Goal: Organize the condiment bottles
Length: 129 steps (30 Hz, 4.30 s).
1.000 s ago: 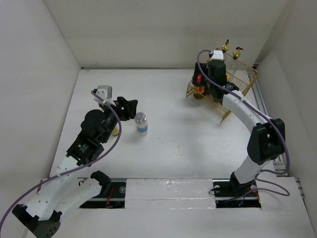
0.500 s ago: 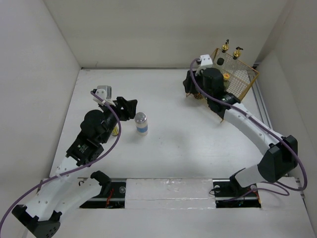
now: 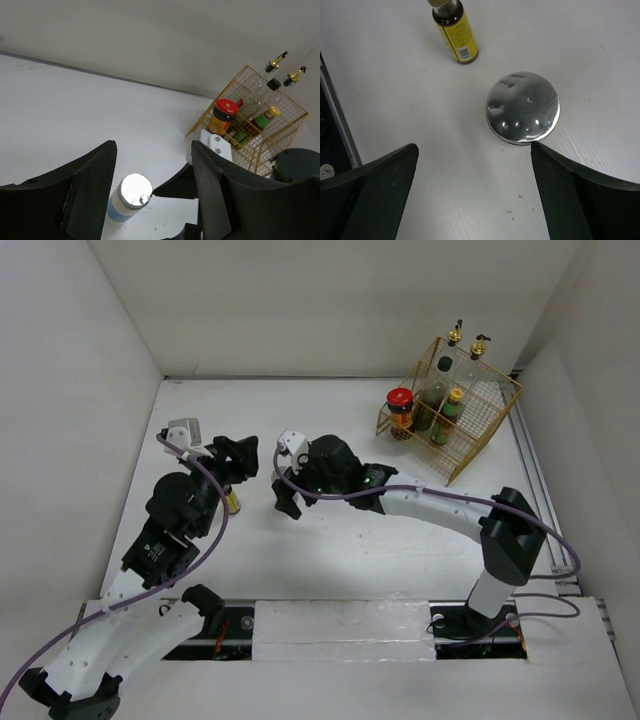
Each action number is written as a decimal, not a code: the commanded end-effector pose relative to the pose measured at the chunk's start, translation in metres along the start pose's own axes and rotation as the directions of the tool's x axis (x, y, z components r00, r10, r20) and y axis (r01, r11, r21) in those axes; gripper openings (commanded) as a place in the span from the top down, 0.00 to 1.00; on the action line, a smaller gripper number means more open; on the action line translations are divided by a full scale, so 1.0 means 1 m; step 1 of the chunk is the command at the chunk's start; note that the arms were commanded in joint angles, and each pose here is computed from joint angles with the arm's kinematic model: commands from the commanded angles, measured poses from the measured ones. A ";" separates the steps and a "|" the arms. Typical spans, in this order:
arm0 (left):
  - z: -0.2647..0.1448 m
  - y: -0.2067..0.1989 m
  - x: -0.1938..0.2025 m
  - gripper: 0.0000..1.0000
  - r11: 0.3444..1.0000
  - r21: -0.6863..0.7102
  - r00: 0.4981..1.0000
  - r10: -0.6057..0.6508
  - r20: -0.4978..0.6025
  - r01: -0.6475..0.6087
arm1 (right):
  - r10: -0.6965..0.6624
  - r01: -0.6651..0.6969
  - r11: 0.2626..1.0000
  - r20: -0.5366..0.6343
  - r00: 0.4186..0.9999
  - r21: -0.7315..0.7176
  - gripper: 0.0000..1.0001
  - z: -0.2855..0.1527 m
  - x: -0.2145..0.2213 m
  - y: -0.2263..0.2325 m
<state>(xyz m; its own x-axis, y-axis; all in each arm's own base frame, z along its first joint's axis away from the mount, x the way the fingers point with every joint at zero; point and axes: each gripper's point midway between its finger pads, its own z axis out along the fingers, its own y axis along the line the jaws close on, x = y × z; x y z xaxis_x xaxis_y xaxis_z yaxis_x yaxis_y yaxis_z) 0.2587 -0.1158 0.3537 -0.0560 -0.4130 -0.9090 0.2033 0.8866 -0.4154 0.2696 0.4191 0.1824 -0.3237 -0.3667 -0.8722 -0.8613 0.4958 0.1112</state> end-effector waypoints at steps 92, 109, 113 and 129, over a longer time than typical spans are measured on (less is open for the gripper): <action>0.014 -0.017 0.009 0.43 0.998 0.066 0.999 0.005 -0.040 -0.002 | -0.050 -0.557 0.226 0.581 0.813 0.799 0.77 -0.267 -0.012 -0.325; 0.014 -0.017 0.009 0.43 0.998 0.066 0.999 0.005 -0.040 -0.002 | 0.046 -0.633 0.358 0.664 0.746 0.687 0.77 -0.208 -0.014 -0.341; 0.014 -0.017 0.009 0.43 0.998 0.066 0.999 0.005 -0.040 -0.002 | 0.084 -0.625 0.354 0.641 0.763 0.696 0.77 -0.188 0.010 -0.347; 0.014 -0.019 0.009 0.43 0.997 0.075 0.999 0.004 -0.042 -0.001 | 0.082 -0.607 0.471 0.654 0.752 0.640 0.12 -0.219 -0.029 -0.301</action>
<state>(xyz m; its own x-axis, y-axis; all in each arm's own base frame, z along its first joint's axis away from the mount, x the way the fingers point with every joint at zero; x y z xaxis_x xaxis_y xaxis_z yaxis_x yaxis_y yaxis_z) 0.2691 -0.1406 0.3311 -0.1523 -0.3621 -0.9196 0.2501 0.8861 -0.3903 0.4600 0.0911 0.2233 -0.1419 0.2378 -0.9609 0.1576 0.9638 0.2152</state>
